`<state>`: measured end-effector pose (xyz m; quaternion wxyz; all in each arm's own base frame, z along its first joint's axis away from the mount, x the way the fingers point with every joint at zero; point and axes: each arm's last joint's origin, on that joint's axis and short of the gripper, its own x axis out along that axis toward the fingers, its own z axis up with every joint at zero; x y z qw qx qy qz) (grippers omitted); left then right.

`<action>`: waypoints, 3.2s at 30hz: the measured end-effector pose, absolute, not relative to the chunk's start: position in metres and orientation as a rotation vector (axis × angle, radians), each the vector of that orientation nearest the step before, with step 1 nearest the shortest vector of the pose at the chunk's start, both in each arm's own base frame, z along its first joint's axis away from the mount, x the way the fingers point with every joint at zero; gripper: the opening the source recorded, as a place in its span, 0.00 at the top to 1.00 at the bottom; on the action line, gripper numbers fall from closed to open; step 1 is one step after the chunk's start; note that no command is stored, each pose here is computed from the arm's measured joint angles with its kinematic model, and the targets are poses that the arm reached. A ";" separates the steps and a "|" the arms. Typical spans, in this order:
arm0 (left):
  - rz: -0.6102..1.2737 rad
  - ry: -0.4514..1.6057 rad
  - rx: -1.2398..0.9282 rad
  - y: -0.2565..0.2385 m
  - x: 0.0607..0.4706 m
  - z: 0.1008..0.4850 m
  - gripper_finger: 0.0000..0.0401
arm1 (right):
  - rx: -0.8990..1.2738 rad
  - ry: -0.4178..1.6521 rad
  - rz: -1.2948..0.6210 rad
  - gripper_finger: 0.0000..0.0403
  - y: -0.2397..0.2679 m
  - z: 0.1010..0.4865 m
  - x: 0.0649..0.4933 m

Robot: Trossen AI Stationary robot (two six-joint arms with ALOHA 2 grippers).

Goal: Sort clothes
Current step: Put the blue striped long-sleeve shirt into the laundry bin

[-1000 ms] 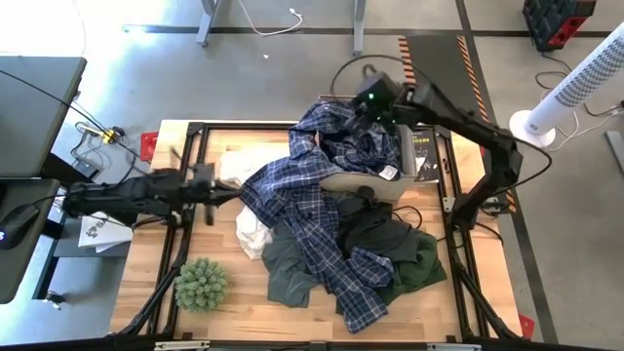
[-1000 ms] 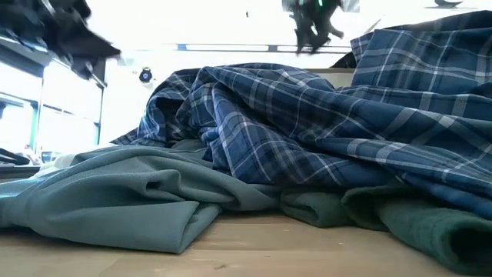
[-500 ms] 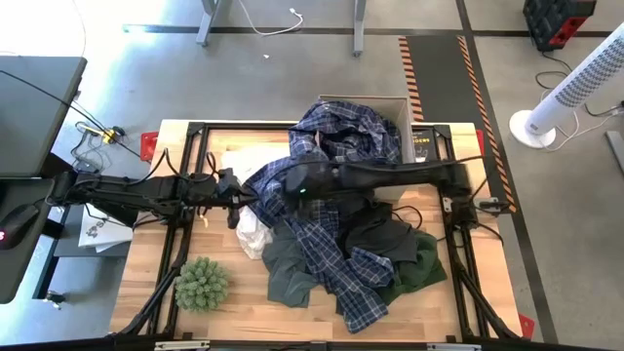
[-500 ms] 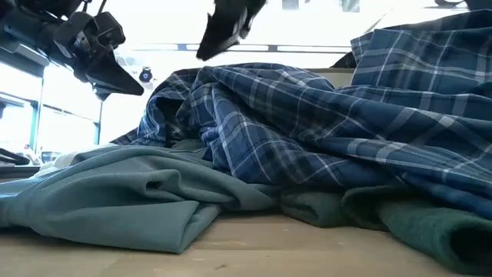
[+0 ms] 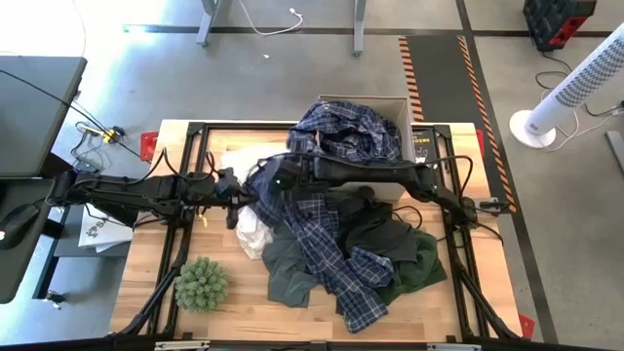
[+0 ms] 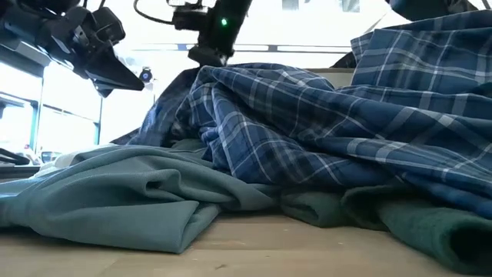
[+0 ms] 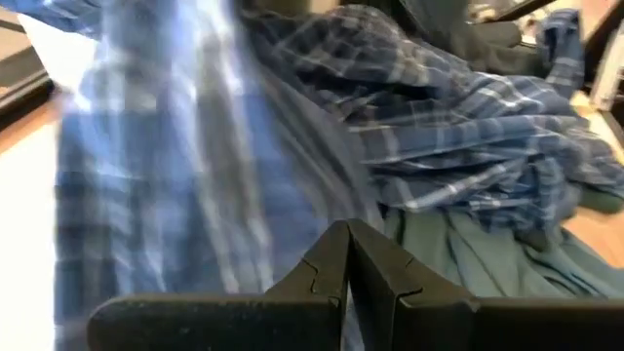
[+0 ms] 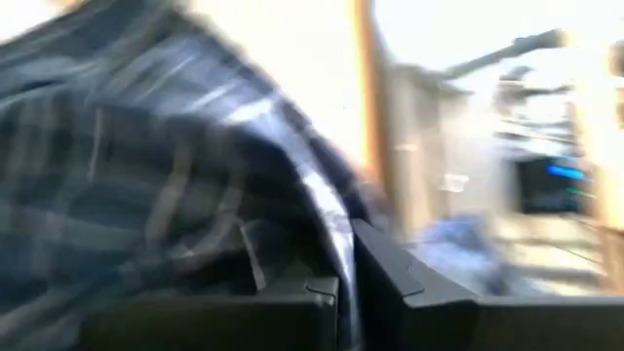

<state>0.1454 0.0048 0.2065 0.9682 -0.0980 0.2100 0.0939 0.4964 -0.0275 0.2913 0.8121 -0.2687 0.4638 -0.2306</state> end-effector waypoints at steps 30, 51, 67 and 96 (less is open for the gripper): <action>0.116 0.452 -0.204 0.001 0.145 0.204 0.98 | 0.186 1.026 -1.066 1.00 -0.151 0.275 0.333; 0.115 0.454 -0.202 0.001 0.145 0.204 0.98 | 0.166 0.736 -0.603 0.57 -0.148 0.371 0.358; 0.134 0.437 -0.171 0.002 0.145 0.206 0.98 | -0.439 1.040 -0.646 0.57 -0.153 0.284 0.451; 0.144 0.474 -0.194 0.002 0.144 0.202 0.98 | -0.016 0.905 -1.221 1.00 -0.113 0.403 0.341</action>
